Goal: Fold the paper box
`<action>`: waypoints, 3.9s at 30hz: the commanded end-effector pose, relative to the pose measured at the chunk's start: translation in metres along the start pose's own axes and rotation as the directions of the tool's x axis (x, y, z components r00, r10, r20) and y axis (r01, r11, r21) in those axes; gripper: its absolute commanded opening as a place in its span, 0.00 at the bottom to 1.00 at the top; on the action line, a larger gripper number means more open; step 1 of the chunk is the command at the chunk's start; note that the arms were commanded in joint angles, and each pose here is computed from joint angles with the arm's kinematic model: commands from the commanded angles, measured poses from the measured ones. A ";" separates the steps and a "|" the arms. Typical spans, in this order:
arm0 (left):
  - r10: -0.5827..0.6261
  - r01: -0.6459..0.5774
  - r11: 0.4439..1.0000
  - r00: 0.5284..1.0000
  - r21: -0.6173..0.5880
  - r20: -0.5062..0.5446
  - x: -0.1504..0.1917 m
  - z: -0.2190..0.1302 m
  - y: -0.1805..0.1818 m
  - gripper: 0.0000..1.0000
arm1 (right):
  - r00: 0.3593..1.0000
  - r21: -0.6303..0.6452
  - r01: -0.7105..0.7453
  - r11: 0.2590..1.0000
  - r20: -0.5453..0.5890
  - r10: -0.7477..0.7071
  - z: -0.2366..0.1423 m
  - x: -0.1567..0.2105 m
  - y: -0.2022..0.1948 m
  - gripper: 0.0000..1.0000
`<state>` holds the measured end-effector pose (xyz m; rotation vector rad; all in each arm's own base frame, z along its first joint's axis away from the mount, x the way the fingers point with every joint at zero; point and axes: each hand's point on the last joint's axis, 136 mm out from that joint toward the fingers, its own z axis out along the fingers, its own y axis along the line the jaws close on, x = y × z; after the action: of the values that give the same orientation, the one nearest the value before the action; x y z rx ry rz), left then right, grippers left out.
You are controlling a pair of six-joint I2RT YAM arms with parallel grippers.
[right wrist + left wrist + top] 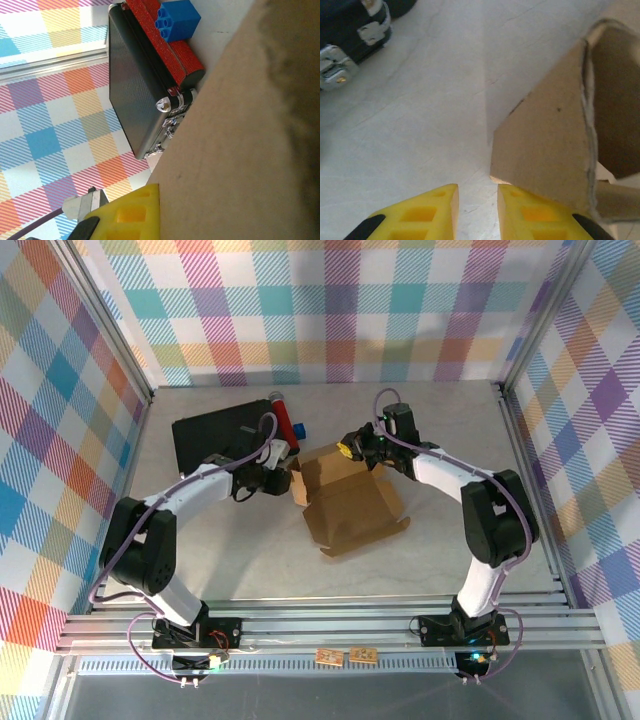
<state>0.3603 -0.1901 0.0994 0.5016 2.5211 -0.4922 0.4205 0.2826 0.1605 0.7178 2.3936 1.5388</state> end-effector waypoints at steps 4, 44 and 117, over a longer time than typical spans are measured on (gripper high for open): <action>0.101 -0.111 0.987 0.991 0.113 0.091 -0.006 -0.005 -0.035 0.29 | 0.995 -0.036 0.065 0.997 -0.072 -0.067 0.005 0.000 -0.003 0.00; -0.052 0.082 0.989 0.973 -0.126 0.224 -0.019 0.024 -0.054 0.35 | 0.996 -0.132 0.068 0.989 -0.051 -0.075 -0.005 0.008 -0.006 0.00; -0.125 0.225 0.658 0.974 -0.718 0.190 -0.017 0.060 0.041 0.00 | 0.999 -0.075 0.032 0.997 0.024 -0.030 -0.002 0.021 -0.051 0.00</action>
<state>0.4177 -0.2314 0.0718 -0.0578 2.3441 0.1964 0.4166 0.2637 0.1546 0.6431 2.1034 1.5777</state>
